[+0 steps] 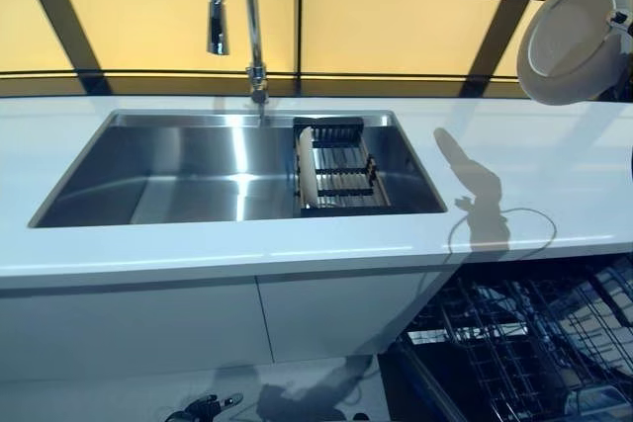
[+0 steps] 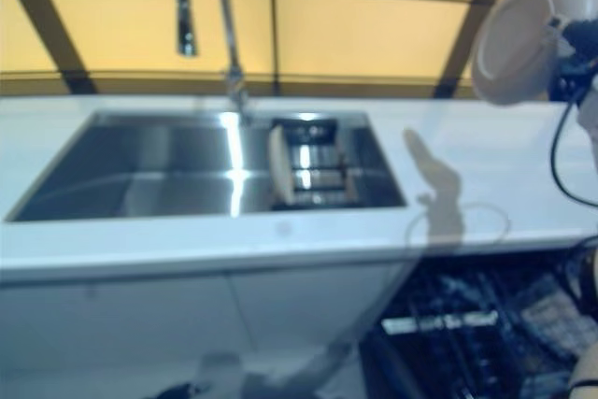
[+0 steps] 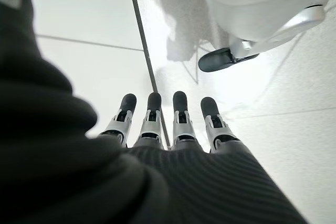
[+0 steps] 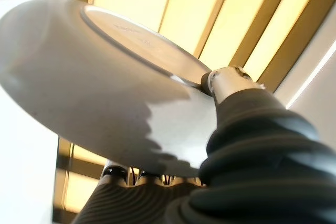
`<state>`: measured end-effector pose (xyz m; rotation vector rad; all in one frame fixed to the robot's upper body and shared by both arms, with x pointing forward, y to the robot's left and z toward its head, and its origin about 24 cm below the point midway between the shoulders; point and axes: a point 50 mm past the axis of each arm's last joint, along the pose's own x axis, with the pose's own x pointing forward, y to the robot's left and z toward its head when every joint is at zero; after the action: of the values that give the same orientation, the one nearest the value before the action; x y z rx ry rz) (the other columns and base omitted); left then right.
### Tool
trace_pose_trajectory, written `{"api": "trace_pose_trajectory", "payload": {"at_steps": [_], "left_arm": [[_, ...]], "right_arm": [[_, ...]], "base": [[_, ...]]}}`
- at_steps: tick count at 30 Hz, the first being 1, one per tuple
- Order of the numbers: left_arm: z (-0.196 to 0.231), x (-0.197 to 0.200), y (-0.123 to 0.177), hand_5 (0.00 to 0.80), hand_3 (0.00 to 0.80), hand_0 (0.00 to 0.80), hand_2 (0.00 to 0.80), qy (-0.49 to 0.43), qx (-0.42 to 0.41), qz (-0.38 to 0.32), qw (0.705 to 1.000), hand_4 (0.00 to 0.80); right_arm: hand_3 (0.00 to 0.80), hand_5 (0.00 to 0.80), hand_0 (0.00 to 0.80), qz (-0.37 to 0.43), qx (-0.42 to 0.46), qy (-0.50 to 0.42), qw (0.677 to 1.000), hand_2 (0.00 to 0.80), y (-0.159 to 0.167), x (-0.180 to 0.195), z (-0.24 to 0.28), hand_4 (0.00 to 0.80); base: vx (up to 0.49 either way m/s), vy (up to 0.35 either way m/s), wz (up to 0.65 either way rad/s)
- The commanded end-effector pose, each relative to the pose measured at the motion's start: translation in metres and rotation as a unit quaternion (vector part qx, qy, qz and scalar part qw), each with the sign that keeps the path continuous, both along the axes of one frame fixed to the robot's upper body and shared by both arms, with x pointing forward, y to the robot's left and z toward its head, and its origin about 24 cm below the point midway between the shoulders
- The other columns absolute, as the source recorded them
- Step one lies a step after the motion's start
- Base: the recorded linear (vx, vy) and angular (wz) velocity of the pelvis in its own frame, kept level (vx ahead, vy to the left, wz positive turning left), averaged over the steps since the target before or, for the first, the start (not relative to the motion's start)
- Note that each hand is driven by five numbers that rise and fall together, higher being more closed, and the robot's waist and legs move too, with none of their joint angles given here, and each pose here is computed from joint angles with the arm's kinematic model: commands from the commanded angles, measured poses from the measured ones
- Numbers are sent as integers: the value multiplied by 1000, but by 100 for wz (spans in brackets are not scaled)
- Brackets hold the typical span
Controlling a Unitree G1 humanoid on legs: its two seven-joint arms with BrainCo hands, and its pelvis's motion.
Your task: Take plates into dishwasher
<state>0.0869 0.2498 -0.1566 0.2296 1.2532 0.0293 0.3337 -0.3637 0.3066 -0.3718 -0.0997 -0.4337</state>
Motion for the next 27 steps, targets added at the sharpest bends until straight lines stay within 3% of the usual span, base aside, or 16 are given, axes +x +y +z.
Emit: {"api": "trace_pose_trajectory", "payload": {"at_steps": [1,17,27], "left_arm": [[4,4,14,0,0,0,0,3,28,-21,999,0],[4,-5,19,0,0,0,0,2,37,-16,999,0],[4,-12,23,0,0,0,0,2,35,5,999,0]], "right_arm": [[800,800,800,22,-73,-42,996,800,-3,-19,29,800],[800,800,800,50,-165,61,983,800,-25,-64,-18,800],[800,800,800,71,-127,73,987,800,-38,-93,-50,800]], "base": [[10,-41,-21],[7,-29,-17],[-12,-17,-8]]}}
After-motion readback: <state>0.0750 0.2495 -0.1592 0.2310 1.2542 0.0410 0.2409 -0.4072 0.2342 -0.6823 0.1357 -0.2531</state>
